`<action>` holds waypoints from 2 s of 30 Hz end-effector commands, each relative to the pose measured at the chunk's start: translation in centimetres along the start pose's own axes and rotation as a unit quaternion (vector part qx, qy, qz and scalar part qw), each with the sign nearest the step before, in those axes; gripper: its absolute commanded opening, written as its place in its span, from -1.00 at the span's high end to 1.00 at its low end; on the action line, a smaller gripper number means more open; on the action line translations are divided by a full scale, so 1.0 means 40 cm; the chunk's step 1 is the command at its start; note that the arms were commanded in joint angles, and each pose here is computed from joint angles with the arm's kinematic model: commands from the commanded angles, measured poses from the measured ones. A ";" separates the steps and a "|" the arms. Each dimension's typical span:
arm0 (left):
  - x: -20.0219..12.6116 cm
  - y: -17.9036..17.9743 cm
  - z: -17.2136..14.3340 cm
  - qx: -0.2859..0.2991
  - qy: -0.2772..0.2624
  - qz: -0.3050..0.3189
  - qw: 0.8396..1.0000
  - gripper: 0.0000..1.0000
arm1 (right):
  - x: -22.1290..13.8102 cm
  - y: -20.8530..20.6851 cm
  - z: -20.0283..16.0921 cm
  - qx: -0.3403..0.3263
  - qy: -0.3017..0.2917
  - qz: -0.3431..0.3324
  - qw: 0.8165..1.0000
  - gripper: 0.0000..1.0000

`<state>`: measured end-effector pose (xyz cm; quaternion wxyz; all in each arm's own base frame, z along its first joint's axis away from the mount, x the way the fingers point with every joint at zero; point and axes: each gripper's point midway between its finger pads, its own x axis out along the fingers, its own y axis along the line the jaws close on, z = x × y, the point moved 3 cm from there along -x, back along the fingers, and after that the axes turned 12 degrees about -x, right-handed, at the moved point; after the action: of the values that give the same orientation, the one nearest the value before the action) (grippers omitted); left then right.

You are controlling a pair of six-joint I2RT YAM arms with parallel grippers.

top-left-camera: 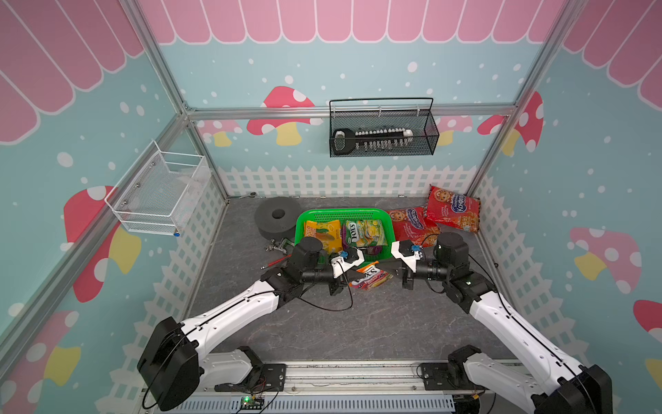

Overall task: Put the candies in the basket
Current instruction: Pick up the candy at the center of the board, then place the candy in the basket.

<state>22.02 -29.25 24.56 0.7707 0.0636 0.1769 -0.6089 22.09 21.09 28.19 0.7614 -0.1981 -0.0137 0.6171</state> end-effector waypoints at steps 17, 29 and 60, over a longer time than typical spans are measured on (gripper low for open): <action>-0.157 0.210 0.197 -0.087 -0.178 0.158 0.967 1.00 | 0.020 -0.153 -0.104 0.130 0.098 -0.158 0.974 -0.42; -0.166 0.418 0.112 -0.217 -0.173 0.146 0.950 1.00 | 0.087 -0.304 -0.178 0.242 0.153 -0.219 0.933 -0.42; -0.149 0.696 -0.241 -0.516 -0.042 0.199 0.832 0.72 | 0.371 -0.308 -0.253 0.386 0.171 -0.119 0.898 -0.05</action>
<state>46.01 -14.55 14.89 0.8166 -0.3269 0.3877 -0.2756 39.64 29.48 18.60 0.8359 0.0060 0.3351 0.4347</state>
